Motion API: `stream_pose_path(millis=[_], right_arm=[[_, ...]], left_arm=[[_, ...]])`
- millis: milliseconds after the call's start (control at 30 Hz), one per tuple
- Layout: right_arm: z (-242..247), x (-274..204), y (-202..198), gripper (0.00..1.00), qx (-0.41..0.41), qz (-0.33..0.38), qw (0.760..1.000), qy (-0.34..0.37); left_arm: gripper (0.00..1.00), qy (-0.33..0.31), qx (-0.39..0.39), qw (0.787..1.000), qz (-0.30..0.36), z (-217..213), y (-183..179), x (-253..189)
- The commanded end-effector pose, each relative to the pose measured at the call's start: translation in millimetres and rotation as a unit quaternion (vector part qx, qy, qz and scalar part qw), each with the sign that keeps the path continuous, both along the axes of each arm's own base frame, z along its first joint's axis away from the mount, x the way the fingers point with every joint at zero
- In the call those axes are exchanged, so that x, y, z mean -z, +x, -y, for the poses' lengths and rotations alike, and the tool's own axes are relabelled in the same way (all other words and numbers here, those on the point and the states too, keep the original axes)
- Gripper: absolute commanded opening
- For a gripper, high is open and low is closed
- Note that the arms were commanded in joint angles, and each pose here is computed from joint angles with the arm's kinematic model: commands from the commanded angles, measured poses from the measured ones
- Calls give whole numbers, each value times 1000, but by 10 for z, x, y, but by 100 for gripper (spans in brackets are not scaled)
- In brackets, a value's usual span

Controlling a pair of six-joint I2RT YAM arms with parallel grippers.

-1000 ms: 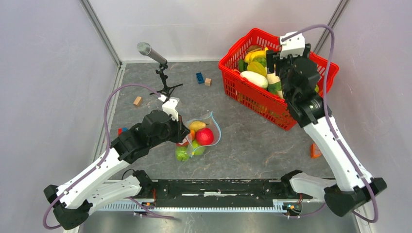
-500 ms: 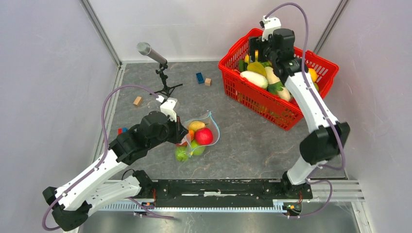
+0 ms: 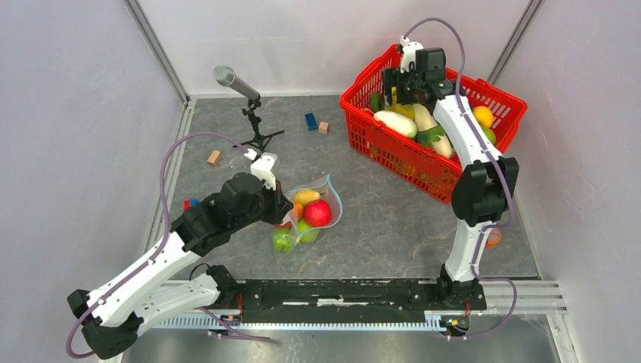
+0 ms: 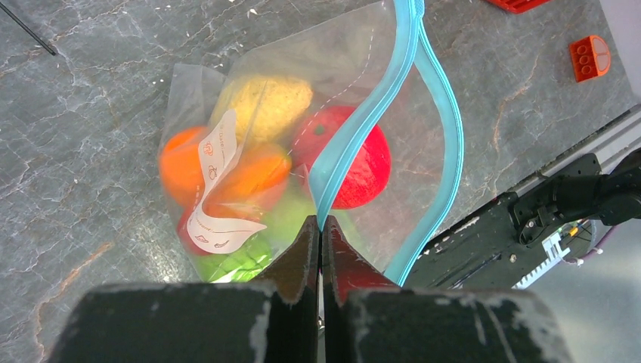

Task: Place the food in the zip-top bag and seal the zipper
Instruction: Pick up the fake fruit from the bin.

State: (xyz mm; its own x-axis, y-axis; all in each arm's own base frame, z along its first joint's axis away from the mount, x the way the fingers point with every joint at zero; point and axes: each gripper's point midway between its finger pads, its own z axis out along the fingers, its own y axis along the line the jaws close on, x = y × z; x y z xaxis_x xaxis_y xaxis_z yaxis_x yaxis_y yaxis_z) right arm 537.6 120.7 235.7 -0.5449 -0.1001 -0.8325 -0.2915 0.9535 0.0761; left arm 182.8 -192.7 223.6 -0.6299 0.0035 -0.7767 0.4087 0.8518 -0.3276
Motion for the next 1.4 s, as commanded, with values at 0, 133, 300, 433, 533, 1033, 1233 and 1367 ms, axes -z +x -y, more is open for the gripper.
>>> stream_pose_path(millis=[0, 133, 300, 433, 533, 1033, 1233, 1367], right_arm=[[-87, 22, -171, 87, -41, -17, 999, 0], [-76, 78, -256, 82, -53, -30, 998, -10], [21, 62, -229, 49, -33, -16, 999, -26], [-9, -320, -233, 41, -30, 62, 998, -4], [13, -665, -276, 39, -12, 122, 992, 21], [375, -985, -462, 38, 31, 196, 965, 171], [463, -1299, -468, 38, 30, 233, 957, 168], [575, -1551, -530, 39, 48, 268, 950, 151]], left_arm=[[2, -13, -15, 1000, 12, -5, 58, -114], [2, -16, -13, 1000, 12, 21, 68, -130], [2, -17, -9, 1000, 7, 41, 58, -110], [2, -19, -11, 1000, 9, 29, 54, -116], [2, -20, -12, 1000, 9, 23, 51, -118], [2, -28, -18, 999, 10, -42, -3, -115], [2, -32, -18, 999, 10, -33, -5, -123], [2, -30, -16, 999, 8, -15, 3, -114]])
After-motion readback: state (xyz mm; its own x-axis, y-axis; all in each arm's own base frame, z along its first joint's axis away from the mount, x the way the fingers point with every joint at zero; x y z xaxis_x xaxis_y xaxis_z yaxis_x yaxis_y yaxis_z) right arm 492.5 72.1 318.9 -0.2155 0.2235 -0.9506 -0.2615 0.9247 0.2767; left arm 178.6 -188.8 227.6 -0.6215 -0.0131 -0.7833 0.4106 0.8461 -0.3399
